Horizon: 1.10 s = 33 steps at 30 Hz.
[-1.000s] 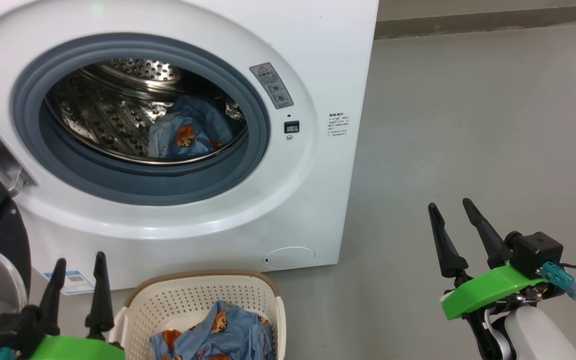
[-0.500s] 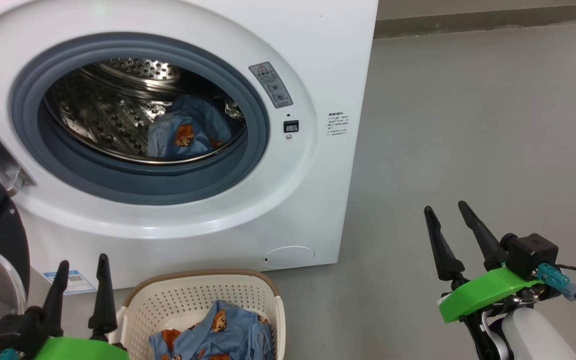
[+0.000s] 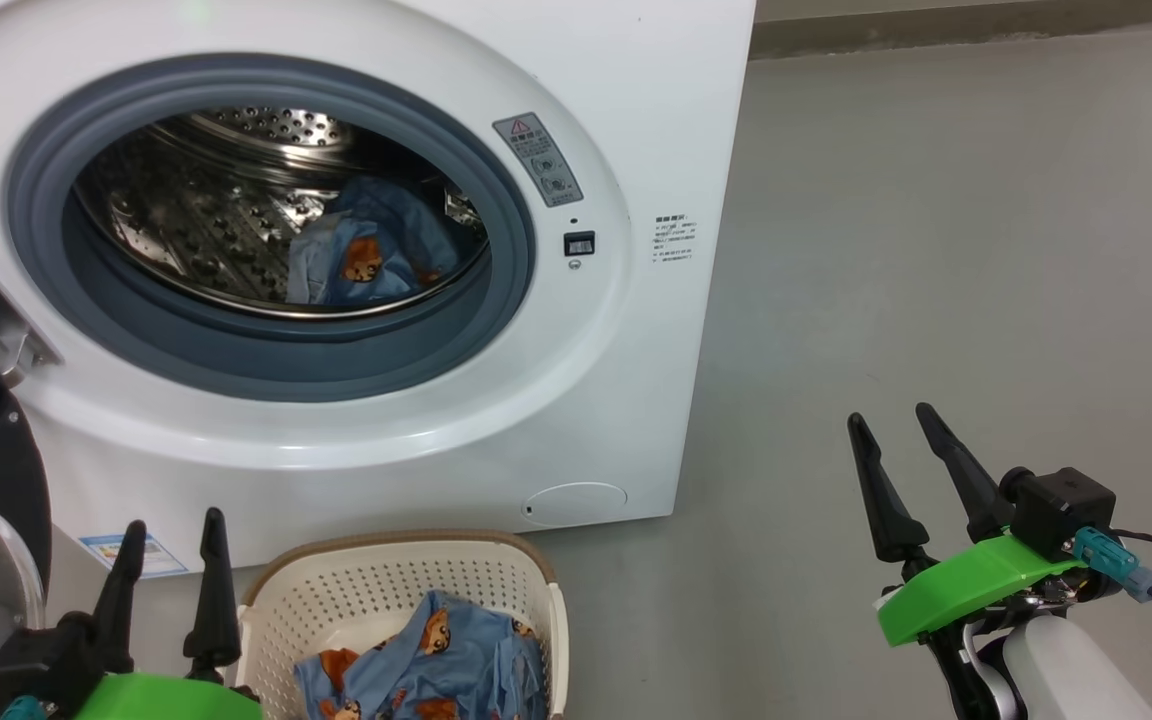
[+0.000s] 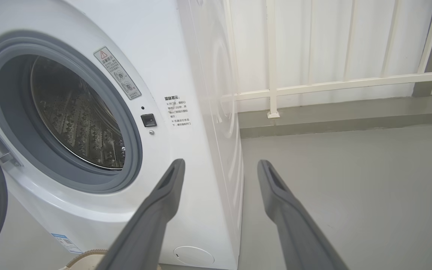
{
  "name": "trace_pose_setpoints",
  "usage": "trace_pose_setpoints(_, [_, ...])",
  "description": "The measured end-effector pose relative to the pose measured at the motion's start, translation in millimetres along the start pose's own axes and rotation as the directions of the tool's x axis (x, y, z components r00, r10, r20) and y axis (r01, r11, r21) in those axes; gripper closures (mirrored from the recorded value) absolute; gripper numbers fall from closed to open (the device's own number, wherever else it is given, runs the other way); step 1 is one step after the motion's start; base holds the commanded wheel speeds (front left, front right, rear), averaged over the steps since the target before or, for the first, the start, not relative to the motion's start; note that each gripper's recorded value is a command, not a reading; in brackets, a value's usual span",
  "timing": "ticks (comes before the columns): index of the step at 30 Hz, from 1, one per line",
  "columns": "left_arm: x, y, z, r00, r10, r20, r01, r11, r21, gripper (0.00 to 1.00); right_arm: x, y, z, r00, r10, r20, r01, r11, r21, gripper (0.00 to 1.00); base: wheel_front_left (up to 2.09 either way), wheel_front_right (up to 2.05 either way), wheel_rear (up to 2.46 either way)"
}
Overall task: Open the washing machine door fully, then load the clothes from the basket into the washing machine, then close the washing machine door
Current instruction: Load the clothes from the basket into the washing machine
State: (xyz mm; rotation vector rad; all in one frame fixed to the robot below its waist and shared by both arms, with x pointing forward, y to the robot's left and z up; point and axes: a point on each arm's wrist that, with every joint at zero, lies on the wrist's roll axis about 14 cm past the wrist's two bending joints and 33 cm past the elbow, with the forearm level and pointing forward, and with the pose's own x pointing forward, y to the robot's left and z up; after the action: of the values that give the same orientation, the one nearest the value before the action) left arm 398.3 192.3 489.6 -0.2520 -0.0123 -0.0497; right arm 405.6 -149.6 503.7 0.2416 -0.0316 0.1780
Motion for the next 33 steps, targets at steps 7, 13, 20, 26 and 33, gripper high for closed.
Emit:
trace_pose_setpoints(7, [0.5, 0.8, -13.8, 0.999, 0.003, -0.046, -0.003, 1.000, -0.008, 0.00, 1.1, -2.7, -6.2, 1.000, -0.008, -0.016, 0.008, 1.000, 0.004, 0.00, 0.00, 0.00, 0.00])
trace_pose_setpoints(13, [3.2, 1.1, -31.1, 0.995, 0.002, -0.098, -0.004, 1.000, -0.018, 0.00, 3.0, -6.3, -15.2, 0.999, -0.023, -0.037, 0.024, 1.000, 0.016, 0.00, 0.00, 0.00, 0.00])
trace_pose_setpoints(20, [14.6, 4.1, -57.0, 0.983, -0.004, -0.186, -0.002, 0.999, -0.036, 0.00, 9.4, -10.3, -27.4, 0.997, -0.043, -0.061, 0.045, 0.999, 0.031, 0.00, 0.00, 0.00, 0.00])
trace_pose_setpoints(26, [25.0, 6.6, -95.1, 0.953, -0.016, -0.303, 0.003, 0.999, -0.043, 0.00, 25.0, -13.2, -38.2, 0.996, -0.047, -0.079, 0.050, 0.998, 0.026, 0.00, 0.00, 0.00, 0.00])
trace_pose_setpoints(33, [34.8, 14.4, -137.4, 0.904, -0.021, -0.427, 0.010, 1.000, -0.026, 0.00, 41.2, -18.2, -54.7, 0.993, -0.054, -0.107, 0.056, 0.998, 0.017, 0.00, 0.00, 0.00, 0.00])
